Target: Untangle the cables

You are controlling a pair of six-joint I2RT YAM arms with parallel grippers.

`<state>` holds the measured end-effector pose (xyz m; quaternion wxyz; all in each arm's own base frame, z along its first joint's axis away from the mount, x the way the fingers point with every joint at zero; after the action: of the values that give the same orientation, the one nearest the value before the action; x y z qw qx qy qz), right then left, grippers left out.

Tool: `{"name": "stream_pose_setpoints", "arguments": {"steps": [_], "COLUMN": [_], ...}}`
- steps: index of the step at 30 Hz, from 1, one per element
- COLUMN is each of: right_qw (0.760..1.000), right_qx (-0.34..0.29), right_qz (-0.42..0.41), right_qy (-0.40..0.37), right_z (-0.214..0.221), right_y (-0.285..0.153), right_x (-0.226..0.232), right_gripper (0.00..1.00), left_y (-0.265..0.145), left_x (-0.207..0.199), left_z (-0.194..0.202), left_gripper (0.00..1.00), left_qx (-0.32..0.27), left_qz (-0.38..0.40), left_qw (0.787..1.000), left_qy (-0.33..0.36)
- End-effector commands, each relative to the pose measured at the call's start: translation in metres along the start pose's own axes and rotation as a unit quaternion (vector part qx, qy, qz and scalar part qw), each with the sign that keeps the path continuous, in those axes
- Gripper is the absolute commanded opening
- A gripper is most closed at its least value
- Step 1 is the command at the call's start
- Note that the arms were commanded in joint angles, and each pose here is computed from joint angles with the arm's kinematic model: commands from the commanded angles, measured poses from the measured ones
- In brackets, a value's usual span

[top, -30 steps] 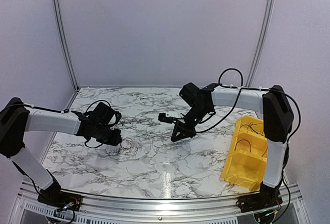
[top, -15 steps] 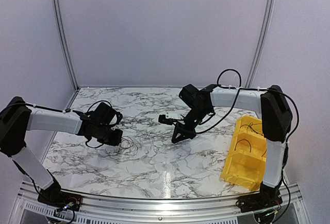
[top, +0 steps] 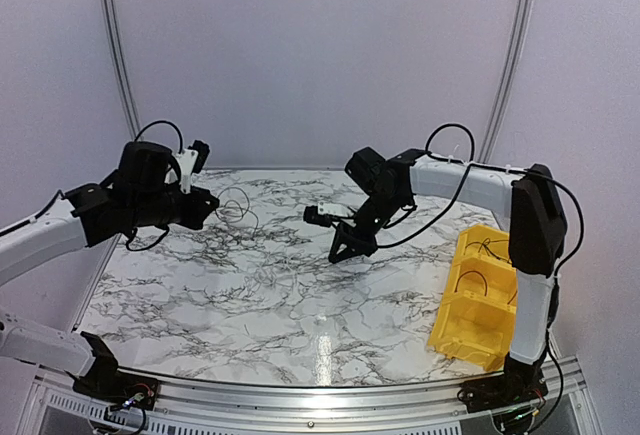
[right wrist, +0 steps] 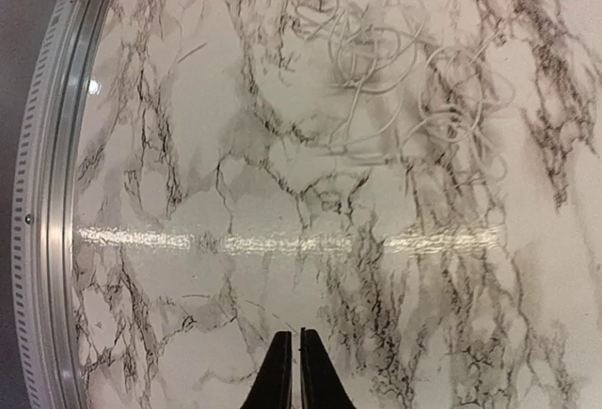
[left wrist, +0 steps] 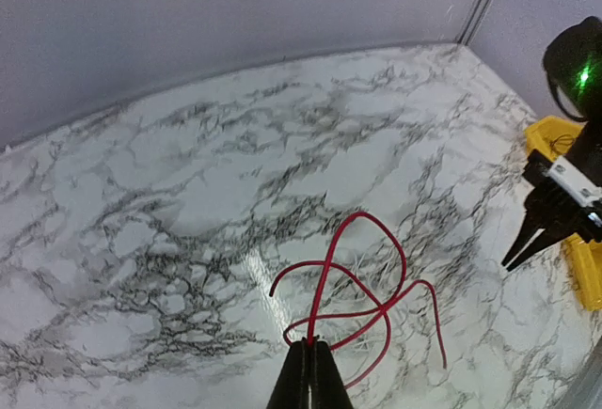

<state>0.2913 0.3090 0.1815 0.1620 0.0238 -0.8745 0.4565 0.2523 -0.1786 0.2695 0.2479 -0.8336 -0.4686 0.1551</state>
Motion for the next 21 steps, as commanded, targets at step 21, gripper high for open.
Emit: {"name": "stream_pose_setpoints", "arguments": {"steps": [21], "right_qw": [0.950], "right_qx": [-0.292], "right_qz": [0.027], "right_qy": [-0.109], "right_z": [-0.183], "right_y": [-0.101], "right_x": [0.061], "right_gripper": [0.44], "left_y": [-0.059], "left_x": [-0.020], "left_z": [-0.018], "left_gripper": [0.00], "left_qx": [-0.133], "left_qz": [0.110], "left_qw": [0.981], "left_qy": [0.087]}}
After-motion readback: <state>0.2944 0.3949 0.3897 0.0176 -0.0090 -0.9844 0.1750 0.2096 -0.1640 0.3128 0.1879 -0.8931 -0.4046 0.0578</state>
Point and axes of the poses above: each gripper's point midway between its finger pads, its own y axis out along the fingers, its own x axis along the line the jaws close on, z = x × y, the point moved 8 cm from there along -y, back along the fingers, and after that the axes turned 8 degrees about y, right-handed, at the moved point
